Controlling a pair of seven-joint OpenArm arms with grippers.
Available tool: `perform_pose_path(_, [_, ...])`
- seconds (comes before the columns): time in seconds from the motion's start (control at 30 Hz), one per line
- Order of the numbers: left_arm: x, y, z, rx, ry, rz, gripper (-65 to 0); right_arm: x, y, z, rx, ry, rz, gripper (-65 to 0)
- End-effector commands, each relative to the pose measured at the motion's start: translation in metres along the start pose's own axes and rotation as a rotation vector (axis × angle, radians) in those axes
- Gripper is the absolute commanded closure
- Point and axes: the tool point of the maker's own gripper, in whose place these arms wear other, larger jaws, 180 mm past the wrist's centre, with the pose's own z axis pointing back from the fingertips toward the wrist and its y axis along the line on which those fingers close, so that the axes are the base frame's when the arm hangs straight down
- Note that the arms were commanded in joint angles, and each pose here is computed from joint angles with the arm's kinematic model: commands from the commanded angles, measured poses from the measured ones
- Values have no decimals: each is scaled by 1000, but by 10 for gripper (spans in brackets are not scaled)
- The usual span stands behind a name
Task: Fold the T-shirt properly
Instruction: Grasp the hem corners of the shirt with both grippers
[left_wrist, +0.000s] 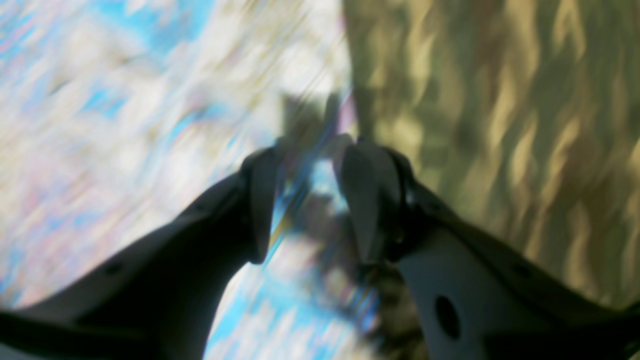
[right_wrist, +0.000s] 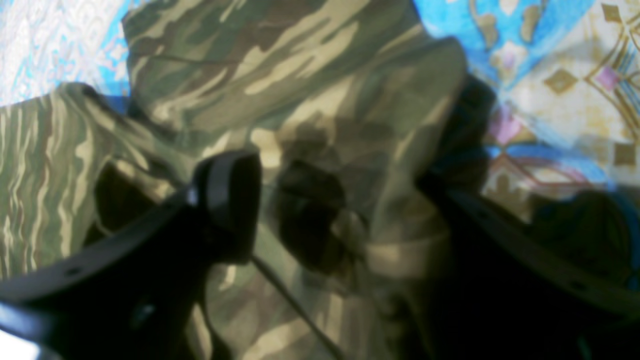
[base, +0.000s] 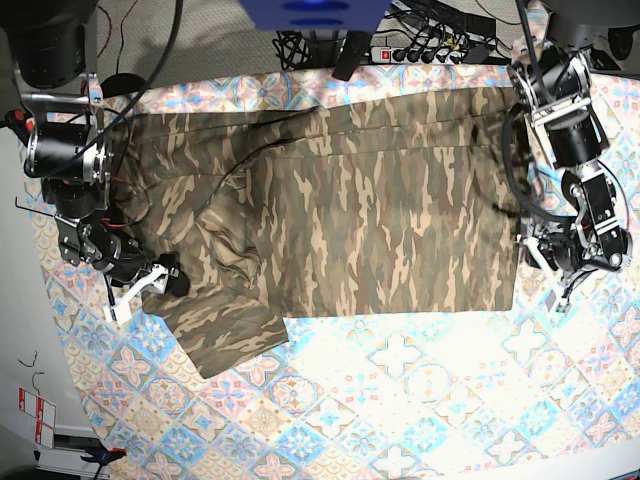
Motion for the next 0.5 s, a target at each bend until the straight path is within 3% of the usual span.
perform_pose_path(0.0, [17,11,4,9,-54,12,-258,0,1,0,-2,34,21,-405])
perform_pose_path(0.27, [44,-9,-29,-126,-265,155,-258,-2,-1,1,-5,39,20,-405])
perform_pose_path(0.47, [47,-10,-30,-125,-410,189,-258,-11,-4,2,-10,55,14,-405])
